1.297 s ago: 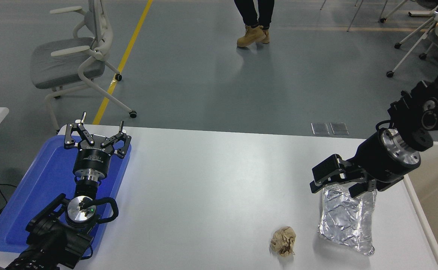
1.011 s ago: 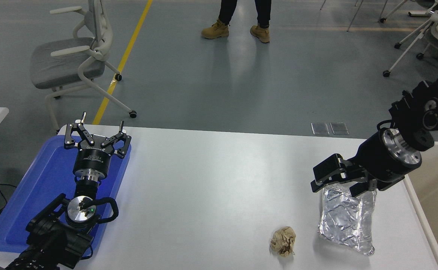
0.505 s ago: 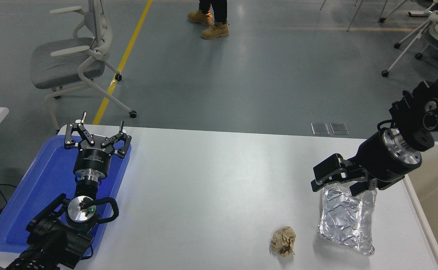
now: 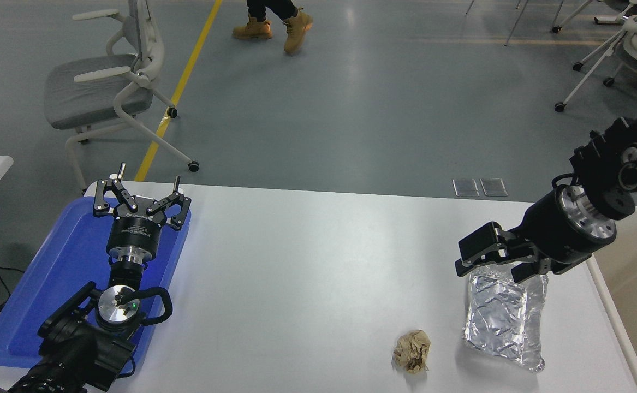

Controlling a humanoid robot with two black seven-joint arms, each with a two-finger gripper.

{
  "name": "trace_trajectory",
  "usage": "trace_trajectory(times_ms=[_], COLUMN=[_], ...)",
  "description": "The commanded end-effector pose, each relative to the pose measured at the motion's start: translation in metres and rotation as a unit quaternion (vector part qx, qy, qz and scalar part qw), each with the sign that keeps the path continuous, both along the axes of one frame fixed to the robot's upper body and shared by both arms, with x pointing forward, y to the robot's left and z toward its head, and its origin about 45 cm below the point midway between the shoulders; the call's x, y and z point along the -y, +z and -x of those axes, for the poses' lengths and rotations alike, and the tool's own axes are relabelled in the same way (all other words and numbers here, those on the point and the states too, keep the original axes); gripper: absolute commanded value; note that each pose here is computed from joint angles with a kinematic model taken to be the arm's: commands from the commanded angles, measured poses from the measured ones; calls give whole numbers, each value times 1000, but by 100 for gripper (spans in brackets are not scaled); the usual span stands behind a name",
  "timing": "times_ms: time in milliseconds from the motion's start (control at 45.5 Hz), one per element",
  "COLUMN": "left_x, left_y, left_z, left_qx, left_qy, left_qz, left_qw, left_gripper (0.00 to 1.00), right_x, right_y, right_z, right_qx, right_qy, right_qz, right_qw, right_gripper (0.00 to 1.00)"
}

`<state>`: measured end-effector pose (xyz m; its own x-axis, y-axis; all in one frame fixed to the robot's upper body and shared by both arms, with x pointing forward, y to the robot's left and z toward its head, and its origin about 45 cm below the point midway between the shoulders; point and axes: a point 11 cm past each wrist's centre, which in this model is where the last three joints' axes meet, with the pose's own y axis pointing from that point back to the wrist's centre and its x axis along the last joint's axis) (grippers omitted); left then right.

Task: Pick up foil plate and place in dustbin

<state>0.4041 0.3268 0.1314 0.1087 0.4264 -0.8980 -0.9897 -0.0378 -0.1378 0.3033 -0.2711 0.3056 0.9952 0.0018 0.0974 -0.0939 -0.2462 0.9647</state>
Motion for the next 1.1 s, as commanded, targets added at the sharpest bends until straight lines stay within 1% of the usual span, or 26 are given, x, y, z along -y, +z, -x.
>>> trace_trajectory(times_ms=[0,110,198,440,747,857,1077], left_x=[0,0,0,0,0,0,0], left_y=[0,0,0,0,0,0,0], left_z=[0,0,0,0,0,0,0], left_qx=[0,0,0,0,0,0,0], left_qy=[-1,-1,-1,-1,-1,-1,-1], left_qz=[-1,-1,-1,-1,-1,-1,-1], left_qw=[1000,1000,1000,1000,1000,1000,1000], left_gripper=[100,100,100,100,100,100,100], right_x=[10,20,33,100,157,165,157], right_y=[-14,-33,-47,-97,-145,-161,-189], right_z=[2,5,1,-3,-12,-12,-6], right_qx=[6,8,24,45,77,83,85], right_qy=[3,-4,-12,-24,-47,-56,-81], right_qz=[13,20,34,112,163,165,138], right_qw=[1000,1000,999,992,982,981,983], right_gripper=[100,100,100,100,100,100,100])
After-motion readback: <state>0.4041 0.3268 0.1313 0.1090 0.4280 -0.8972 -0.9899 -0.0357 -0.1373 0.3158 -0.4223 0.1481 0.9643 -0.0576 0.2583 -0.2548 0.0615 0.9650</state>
